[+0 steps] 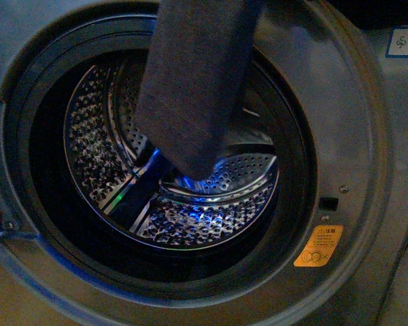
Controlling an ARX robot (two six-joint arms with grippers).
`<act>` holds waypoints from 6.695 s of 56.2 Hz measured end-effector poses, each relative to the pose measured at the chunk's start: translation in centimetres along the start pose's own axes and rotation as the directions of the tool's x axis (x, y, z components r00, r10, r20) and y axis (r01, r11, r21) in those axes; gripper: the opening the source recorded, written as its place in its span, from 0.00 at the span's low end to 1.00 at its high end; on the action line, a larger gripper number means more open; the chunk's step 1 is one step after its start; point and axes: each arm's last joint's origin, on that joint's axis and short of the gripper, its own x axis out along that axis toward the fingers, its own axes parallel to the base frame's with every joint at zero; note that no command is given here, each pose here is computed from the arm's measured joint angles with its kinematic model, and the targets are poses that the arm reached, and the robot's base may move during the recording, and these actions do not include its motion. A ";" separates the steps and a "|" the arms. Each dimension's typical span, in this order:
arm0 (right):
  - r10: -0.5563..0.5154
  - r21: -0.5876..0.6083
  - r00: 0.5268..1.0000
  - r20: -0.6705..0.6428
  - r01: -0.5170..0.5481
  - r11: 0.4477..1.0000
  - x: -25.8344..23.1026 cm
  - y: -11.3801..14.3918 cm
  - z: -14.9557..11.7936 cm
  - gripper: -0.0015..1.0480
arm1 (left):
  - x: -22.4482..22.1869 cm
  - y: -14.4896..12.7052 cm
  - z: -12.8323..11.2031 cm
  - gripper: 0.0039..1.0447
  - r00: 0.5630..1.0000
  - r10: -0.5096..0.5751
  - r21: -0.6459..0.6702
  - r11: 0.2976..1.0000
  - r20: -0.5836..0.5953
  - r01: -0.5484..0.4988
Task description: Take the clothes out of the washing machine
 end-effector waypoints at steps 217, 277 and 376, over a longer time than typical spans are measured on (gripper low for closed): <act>-0.700 -0.052 0.053 -0.713 0.990 0.128 -38.5 -28.2 -15.1 0.73 | -0.1 0.0 0.4 0.94 1.000 -0.002 0.002 1.000 0.012 0.002; -0.488 0.011 0.849 -0.201 0.500 0.866 -13.1 -4.2 -6.5 0.87 | -0.2 0.0 0.4 0.94 1.000 -0.002 0.002 1.000 0.013 0.002; -0.543 -0.211 0.691 -0.476 0.510 0.834 -19.3 0.4 -10.8 0.02 | -22.2 2.1 -16.5 0.22 0.548 0.795 0.057 0.579 -0.260 -0.813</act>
